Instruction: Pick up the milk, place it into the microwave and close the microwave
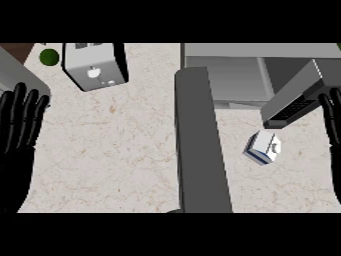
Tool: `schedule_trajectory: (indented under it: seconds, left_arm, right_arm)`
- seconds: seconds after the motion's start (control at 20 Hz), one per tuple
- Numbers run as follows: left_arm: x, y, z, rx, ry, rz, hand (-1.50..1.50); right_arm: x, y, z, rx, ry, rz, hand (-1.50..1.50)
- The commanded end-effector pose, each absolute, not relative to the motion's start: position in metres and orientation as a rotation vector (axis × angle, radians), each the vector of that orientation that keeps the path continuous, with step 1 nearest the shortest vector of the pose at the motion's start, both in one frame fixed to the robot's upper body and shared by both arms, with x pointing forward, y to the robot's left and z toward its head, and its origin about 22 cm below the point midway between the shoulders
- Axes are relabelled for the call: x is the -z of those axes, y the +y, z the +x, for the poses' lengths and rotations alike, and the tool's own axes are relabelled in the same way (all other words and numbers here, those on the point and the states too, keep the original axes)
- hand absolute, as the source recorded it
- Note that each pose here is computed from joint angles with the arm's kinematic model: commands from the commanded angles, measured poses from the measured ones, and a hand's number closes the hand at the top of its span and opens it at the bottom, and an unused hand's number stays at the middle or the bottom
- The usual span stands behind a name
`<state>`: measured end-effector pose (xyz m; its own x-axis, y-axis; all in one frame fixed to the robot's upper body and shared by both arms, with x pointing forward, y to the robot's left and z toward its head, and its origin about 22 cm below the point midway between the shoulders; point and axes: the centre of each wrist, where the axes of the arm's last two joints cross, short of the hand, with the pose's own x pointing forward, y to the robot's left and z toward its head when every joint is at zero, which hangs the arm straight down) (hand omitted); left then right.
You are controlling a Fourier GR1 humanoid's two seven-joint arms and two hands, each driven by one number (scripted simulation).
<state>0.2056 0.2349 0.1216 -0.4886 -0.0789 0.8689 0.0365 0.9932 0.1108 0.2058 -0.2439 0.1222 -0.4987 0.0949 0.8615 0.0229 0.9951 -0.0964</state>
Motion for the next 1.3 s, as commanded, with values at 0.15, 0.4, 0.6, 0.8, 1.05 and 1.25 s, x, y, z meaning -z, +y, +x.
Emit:
schedule_trajectory:
  seconds: [0.15, 0.4, 0.6, 0.8, 1.05, 1.25]
  left_arm:
    - [-0.121, 0.244, 0.207, 0.124, -2.077, 0.087, -1.50]
    - [-0.107, 0.244, 0.206, -0.043, -1.965, -0.048, -1.50]
    - [-0.097, 0.249, 0.184, -0.066, -1.955, -0.036, -1.50]
    - [-0.101, 0.246, 0.166, -0.052, -1.977, -0.037, -1.50]
    - [-0.070, 0.257, 0.160, -0.078, -1.960, -0.052, -1.50]
    - [-0.096, 0.270, 0.162, -0.049, -1.968, -0.053, -1.50]
  right_arm:
    - [-0.132, -0.206, 0.231, 0.045, -2.096, -0.261, -1.50]
    - [-0.127, -0.154, 0.235, 0.089, -1.988, 0.016, -1.50]
    - [-0.116, -0.137, 0.241, 0.104, -1.989, 0.018, -1.50]
    - [-0.131, -0.128, 0.248, 0.116, -2.008, -0.032, -1.50]
    - [-0.116, -0.122, 0.238, 0.172, -2.009, -0.180, -1.50]
    - [-0.093, -0.140, 0.254, 0.179, -1.945, -0.264, -1.50]
